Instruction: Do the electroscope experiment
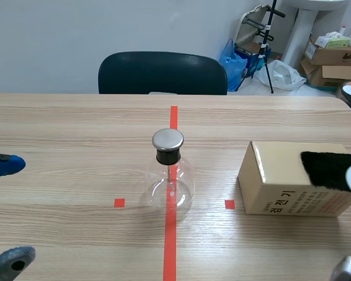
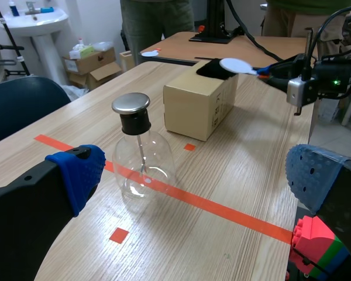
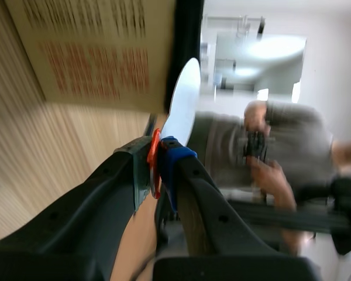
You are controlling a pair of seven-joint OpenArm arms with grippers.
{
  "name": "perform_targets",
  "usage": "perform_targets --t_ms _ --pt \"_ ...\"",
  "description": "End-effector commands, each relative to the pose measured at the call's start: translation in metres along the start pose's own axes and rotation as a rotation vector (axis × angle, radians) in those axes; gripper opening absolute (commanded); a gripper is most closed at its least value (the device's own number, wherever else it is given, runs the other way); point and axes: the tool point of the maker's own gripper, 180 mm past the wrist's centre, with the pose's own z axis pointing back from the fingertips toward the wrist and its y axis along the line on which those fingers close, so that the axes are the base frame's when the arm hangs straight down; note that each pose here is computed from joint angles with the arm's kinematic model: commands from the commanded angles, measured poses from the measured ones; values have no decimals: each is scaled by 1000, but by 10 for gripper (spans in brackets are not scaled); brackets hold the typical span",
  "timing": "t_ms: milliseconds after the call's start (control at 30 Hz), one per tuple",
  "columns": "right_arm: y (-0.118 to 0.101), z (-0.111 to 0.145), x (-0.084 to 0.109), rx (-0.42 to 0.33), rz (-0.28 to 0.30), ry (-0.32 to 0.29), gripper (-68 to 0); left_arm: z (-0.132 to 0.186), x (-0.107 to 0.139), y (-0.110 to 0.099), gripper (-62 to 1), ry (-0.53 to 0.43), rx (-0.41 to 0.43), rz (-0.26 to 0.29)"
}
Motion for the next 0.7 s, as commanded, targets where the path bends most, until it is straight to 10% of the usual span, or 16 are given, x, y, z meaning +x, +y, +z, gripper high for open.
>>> perform_targets --t_ms 0,67,167,300,467,600,667 --pt "-7 3 24 -31 69 -165 -665 -1 7 1 14 -24 -2 -3" --pt "-8 3 33 -39 64 -213 -665 -1 7 1 14 -22 -2 -3" --pt "-10 2 -5 -43 49 1 -665 -1 7 1 14 -22 -2 -3" --pt "-6 6 37 -29 69 -239 -665 -1 7 1 14 -22 -2 -3" --pt "-8 3 -2 -34 58 -19 -665 -1 6 1 14 -22 -3 -4" --pt "-6 6 40 -29 69 -252 -665 -1 7 0 14 -22 -6 1" --pt "-9 4 22 -38 59 -154 -665 -1 7 0 14 -22 -6 2"
